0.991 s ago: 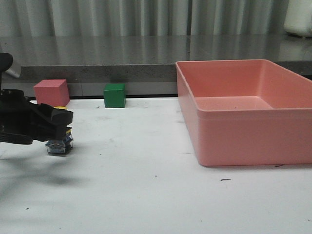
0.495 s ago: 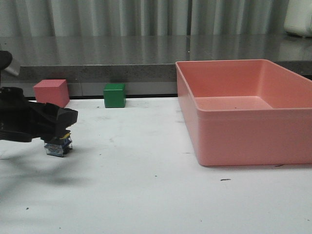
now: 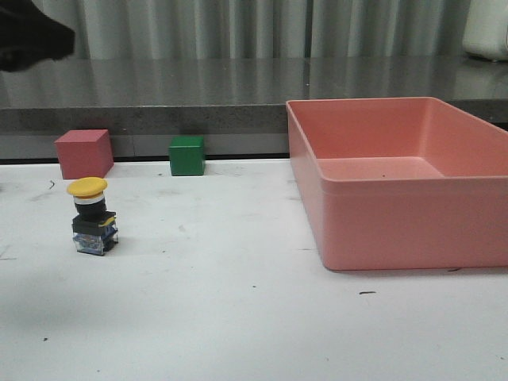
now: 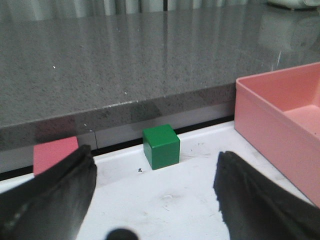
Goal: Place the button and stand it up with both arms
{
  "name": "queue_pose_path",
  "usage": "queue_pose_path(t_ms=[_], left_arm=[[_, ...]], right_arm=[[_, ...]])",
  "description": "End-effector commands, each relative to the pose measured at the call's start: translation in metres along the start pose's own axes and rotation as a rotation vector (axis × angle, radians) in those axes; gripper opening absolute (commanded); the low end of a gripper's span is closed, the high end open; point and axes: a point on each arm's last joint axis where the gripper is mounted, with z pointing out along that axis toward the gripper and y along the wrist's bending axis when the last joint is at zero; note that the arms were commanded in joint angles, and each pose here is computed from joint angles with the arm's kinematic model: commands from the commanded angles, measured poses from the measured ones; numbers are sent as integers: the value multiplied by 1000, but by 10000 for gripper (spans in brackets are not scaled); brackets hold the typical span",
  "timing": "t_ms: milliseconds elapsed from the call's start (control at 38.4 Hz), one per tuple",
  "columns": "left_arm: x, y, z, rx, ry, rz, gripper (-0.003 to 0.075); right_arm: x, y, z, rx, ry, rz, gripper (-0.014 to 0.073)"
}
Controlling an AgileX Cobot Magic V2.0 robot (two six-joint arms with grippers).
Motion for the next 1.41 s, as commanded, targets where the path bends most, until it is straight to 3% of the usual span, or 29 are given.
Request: queue_pose_path(t_ms=[0,313,417,834,1382], left_arm=[[-36,0,-28,-24,-101,-12,403],[-53,0,-120,-142,38,-70,60],[-53,-1,-152,-165,45,-81,-20],[-53,-10,-250,-183,-225,-85,-20],[-52,-11,-257,-181,-258,-84,-20]], right_arm=[[-16,1,-3,4,-102,-16,-68],[-16,1,-3,4,-102,-16,-68],[-16,1,-3,4,-102,-16,-68],[-16,1,-3,4,-102,-16,-68],[-16,1,-3,4,-102,-16,-68]])
